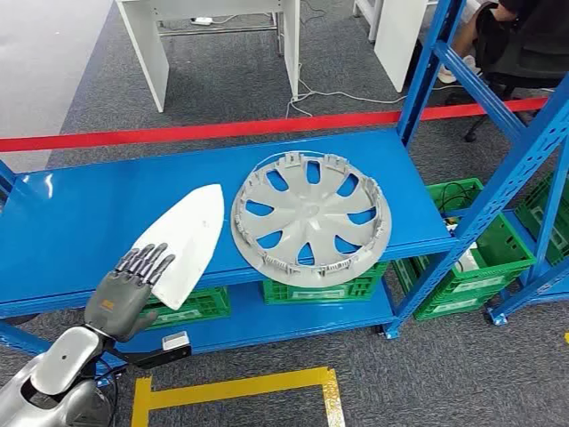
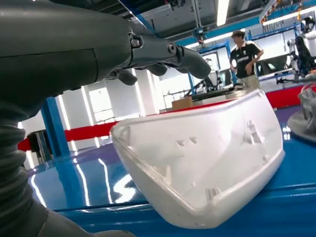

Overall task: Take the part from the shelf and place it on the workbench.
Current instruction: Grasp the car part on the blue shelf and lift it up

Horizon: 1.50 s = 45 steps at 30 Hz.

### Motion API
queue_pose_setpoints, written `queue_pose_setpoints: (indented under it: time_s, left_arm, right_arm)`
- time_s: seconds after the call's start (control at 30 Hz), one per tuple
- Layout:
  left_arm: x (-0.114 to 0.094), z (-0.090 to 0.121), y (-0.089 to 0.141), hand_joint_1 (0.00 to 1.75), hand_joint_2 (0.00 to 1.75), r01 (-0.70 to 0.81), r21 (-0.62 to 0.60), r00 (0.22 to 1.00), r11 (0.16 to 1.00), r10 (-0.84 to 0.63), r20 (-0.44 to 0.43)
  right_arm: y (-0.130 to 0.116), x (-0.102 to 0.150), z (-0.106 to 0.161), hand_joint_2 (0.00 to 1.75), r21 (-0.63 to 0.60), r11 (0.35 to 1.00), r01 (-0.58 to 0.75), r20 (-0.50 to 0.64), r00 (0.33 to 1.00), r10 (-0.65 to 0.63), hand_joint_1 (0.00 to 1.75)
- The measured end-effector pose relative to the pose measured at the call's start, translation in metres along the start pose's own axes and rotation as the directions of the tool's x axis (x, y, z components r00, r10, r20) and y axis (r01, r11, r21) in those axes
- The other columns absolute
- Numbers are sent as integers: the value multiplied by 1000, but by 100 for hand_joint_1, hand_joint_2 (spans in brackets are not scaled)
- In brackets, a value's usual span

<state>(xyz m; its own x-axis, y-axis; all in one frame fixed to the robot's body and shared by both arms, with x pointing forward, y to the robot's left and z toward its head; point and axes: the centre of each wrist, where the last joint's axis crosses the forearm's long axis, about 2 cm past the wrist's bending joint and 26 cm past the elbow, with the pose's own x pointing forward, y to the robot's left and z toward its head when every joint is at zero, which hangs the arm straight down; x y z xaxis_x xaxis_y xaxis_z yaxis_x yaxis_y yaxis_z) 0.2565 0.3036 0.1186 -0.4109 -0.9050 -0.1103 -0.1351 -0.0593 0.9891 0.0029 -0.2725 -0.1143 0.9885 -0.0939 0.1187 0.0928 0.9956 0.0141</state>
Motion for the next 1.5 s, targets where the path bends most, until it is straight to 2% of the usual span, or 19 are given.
queue_pose_setpoints:
  time_s: [0.2, 0.57, 0.6, 0.63, 0.73, 0.77, 1.13, 1.3, 1.5]
  left_arm:
    - [2, -11, -5, 0, 175, 6, -29, 1000, 1000, -5, 11]
    - [6, -18, -10, 0, 175, 5, -77, 1000, 997, -3, 26]
    - [5, -19, -11, 4, 175, 5, -85, 1000, 996, -3, 24]
    - [4, -20, -11, 25, 175, 5, -92, 1000, 996, -3, 21]
    - [0, -25, -13, 150, 175, 2, -116, 1000, 993, 0, 11]
    - [-1, -27, -14, 173, 175, 1, -124, 1000, 992, 0, 8]
    - [-4, -36, -18, 175, 175, 5, -127, 1000, 992, -7, -8]
    - [-5, -39, -15, 175, 175, 19, -91, 999, 996, -22, -25]
    - [-4, -36, -13, 175, 175, 61, 10, 997, 998, -61, -44]
  right_arm:
    - [0, 1, 0, 0, 0, 1000, -4, -1, 1000, 4, 0]
    - [0, 1, 0, 0, 1, 1000, -11, -1, 1000, 11, 0]
    - [0, 1, 0, 0, 1, 1000, -12, -2, 1000, 12, 0]
    - [0, 1, 0, 0, 2, 1000, -14, -2, 1000, 14, 0]
    - [-1, 1, 0, 0, 5, 1000, -16, -2, 1000, 16, 0]
    - [-1, 1, 0, 0, 6, 1000, -17, -2, 1000, 17, 0]
    - [-1, 2, 0, 0, 6, 1000, -20, 0, 1000, 20, 0]
    - [-2, 1, 0, 0, 4, 1000, -14, -1, 1000, 14, 0]
    - [-2, 1, 0, 0, -3, 1000, -15, -2, 1000, 15, 0]
